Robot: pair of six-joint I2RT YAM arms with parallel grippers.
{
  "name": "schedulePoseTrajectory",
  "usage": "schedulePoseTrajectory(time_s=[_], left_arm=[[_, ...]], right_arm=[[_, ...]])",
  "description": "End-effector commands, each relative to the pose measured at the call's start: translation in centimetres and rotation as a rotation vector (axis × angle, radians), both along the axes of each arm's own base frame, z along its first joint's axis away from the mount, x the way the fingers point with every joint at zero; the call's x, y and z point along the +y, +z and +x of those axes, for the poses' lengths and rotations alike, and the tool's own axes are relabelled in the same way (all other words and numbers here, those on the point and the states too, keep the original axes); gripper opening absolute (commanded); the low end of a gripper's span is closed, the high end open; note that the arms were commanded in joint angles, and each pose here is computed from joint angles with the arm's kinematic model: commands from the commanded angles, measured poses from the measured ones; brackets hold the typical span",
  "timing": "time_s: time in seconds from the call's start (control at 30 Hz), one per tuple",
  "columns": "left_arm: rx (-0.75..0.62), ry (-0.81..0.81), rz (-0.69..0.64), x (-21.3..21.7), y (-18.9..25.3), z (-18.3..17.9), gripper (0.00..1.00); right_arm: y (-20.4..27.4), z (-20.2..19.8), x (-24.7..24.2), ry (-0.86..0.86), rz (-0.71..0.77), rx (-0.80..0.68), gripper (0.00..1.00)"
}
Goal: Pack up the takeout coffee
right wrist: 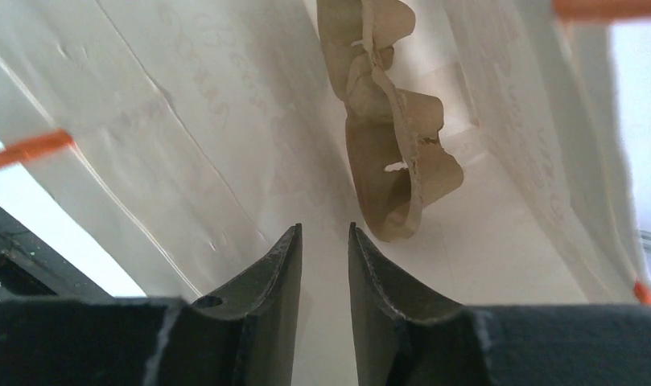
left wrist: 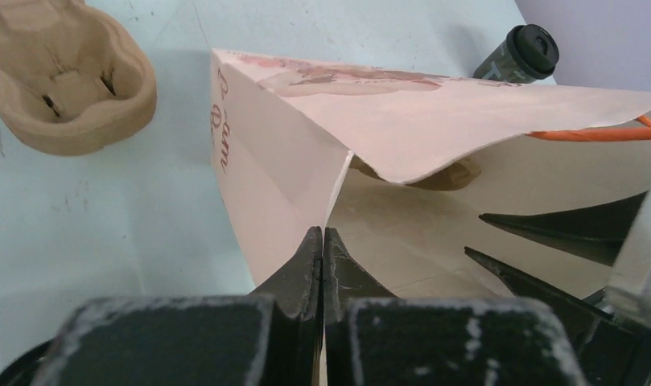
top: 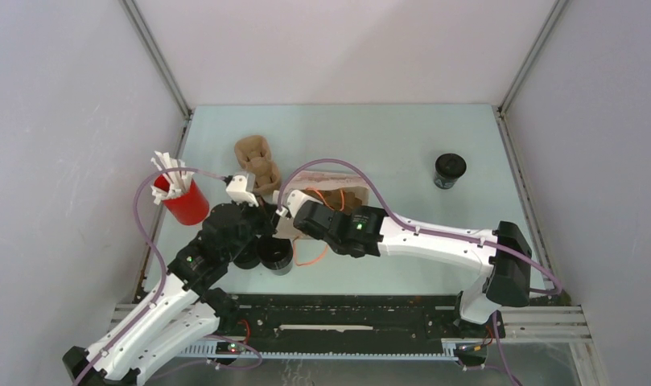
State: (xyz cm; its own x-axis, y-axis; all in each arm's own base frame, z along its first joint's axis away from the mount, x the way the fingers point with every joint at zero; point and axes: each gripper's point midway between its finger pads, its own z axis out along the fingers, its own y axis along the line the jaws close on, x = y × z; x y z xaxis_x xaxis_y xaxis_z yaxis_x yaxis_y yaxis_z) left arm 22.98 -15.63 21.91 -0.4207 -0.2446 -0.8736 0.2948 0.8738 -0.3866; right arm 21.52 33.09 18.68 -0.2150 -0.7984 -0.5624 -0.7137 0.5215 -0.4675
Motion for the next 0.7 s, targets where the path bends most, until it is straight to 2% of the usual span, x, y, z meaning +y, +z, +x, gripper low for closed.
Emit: schedulePoseTrajectory(time_s=[0.0, 0.13, 0.3, 0.67], left_arm=[[0.012, 0.001, -0.091, -0.8, -0.7, -0.2, 0.0], [0.017, 0.001, -0.081, -0.6, -1.0, -0.4, 0.0], [0.01, 0.002, -0.08, -0.4, -0.7, -0.5, 0.0], [-0.003, -0.007, -0.086, -0.4, 0.5, -0.7, 0.0]], right_arm=[[1.0, 0.9, -1.2, 0.009, -0.061, -0.042, 0.36], [1.3, 2.1, -2.3, -0.005, -0.154, -0.1, 0.42], [1.1, 3.3, -2.7, -0.056, -0.24, -0.159, 0.43], [0.9, 6.0, -1.8, -0.134, -0.183, -0.258, 0.52]])
